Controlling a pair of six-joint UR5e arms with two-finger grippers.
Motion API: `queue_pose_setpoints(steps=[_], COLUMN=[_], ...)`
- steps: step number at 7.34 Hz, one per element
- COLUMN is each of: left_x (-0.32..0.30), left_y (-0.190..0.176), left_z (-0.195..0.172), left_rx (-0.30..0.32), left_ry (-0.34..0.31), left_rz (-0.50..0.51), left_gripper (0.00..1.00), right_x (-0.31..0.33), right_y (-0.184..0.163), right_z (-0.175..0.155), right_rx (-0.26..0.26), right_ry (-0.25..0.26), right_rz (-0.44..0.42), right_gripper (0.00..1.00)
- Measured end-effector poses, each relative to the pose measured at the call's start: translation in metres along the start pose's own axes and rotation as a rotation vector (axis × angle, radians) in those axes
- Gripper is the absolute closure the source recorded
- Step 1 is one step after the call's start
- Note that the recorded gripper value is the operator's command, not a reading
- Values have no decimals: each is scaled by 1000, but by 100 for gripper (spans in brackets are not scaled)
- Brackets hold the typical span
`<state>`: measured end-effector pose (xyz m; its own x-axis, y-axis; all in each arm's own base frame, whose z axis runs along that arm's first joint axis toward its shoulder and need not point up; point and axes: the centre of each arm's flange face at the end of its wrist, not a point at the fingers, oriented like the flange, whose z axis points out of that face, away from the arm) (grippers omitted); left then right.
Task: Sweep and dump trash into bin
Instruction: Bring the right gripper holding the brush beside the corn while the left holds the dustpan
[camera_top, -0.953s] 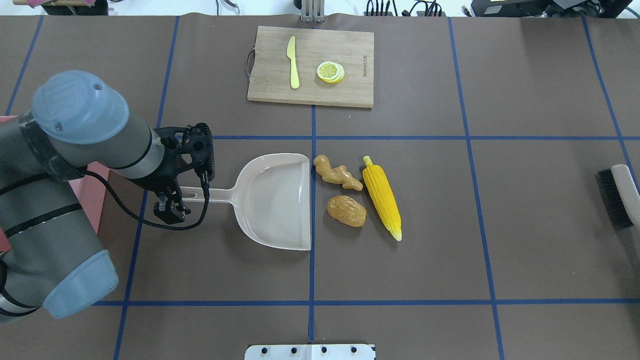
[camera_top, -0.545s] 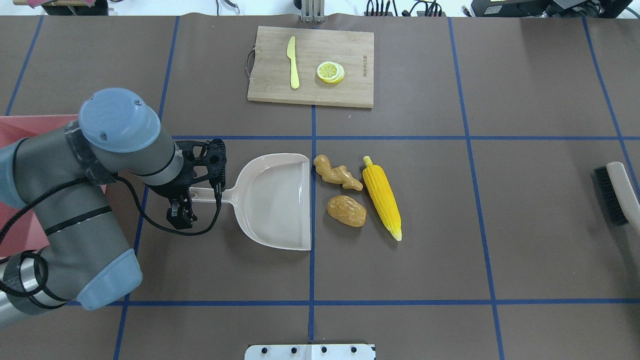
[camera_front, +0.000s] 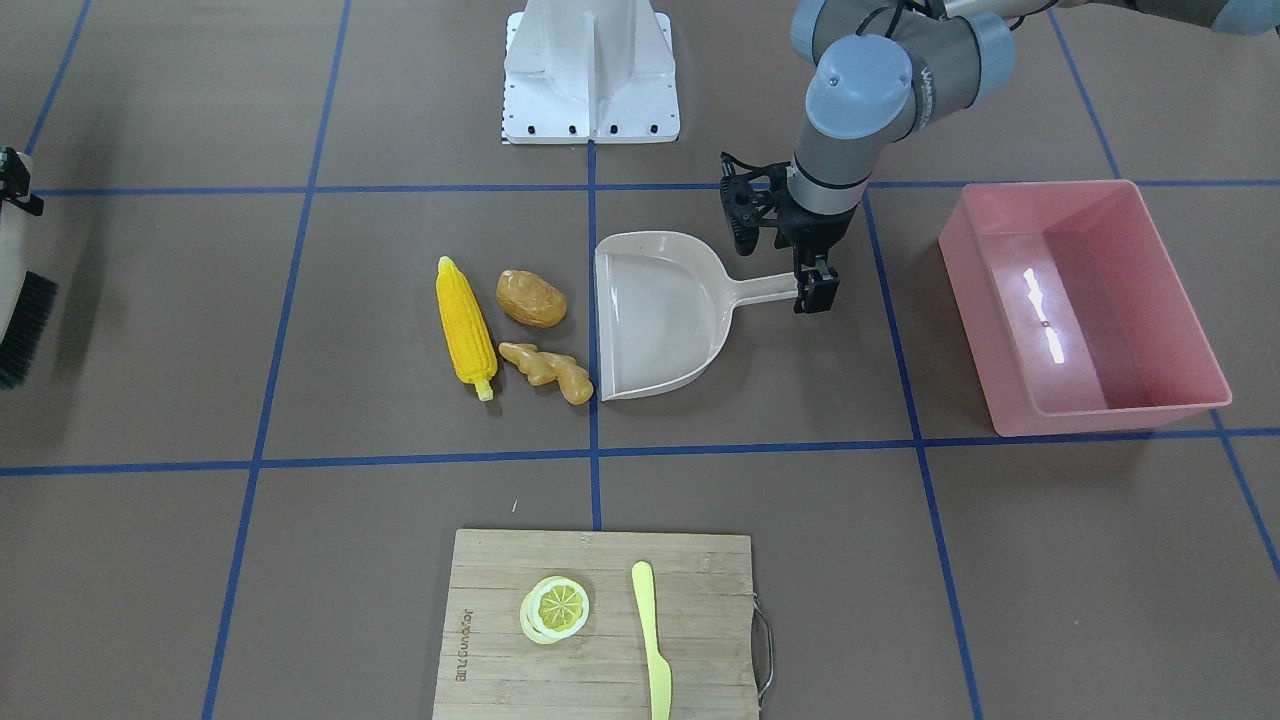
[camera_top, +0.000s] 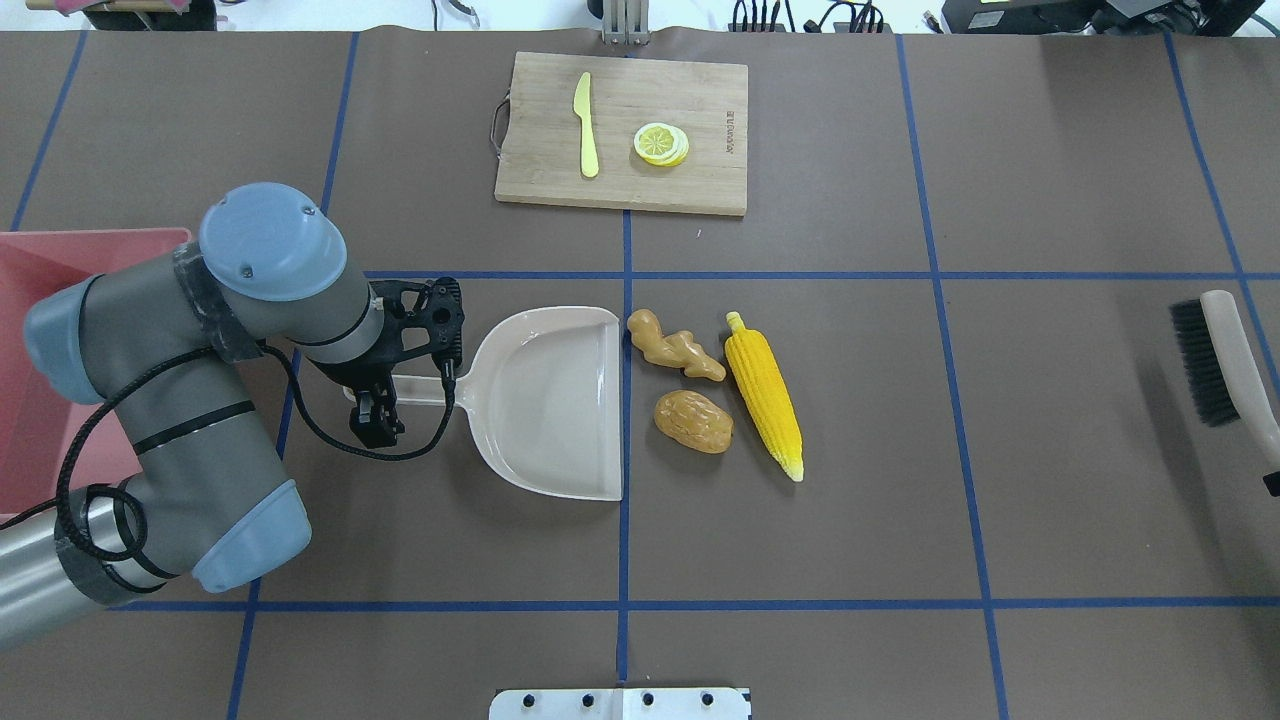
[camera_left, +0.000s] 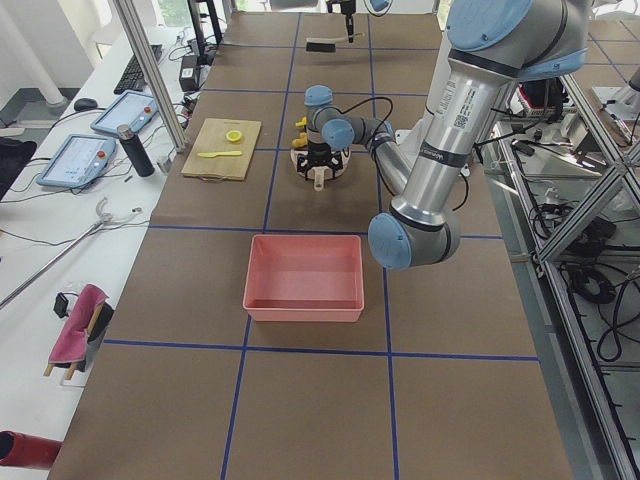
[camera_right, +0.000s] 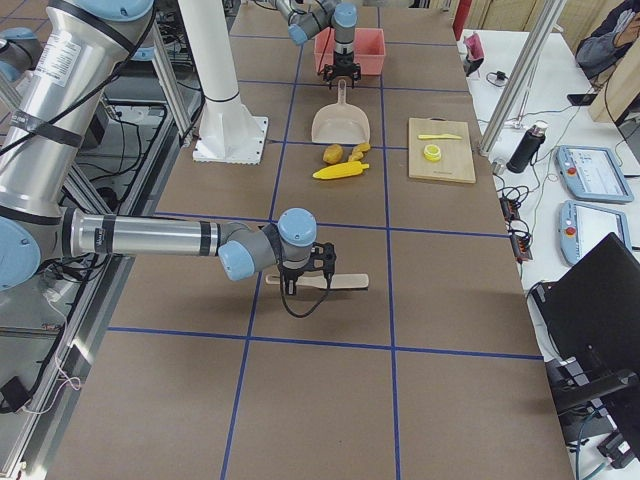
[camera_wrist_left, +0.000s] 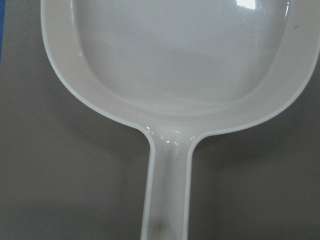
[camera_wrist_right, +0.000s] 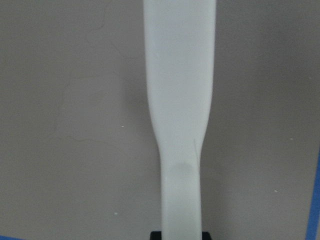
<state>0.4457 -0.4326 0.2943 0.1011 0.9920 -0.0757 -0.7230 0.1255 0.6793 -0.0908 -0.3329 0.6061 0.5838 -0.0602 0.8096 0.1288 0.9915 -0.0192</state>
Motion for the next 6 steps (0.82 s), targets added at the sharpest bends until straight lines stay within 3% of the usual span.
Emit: queue_pose_setpoints(steps=[2, 4, 5, 6], left_x=[-10, -17, -18, -18], left_y=[1, 1, 0, 0], left_z=[5, 17, 20, 23], left_rx=[5, -5, -6, -7], left_ry=[-18, -20, -20, -17], left_rz=[-4, -10, -11, -10], left_gripper=[1, 4, 18, 38], right_x=[-36, -92, -121, -151], right_y=[-18, -46, -57, -66], right_z=[-18, -17, -10, -1], right_rx=[6, -27, -49, -68], right_ry=[-108, -182, -198, -208], right_rz=[-7, 8, 13, 15], right_gripper=[100, 100, 100, 100])
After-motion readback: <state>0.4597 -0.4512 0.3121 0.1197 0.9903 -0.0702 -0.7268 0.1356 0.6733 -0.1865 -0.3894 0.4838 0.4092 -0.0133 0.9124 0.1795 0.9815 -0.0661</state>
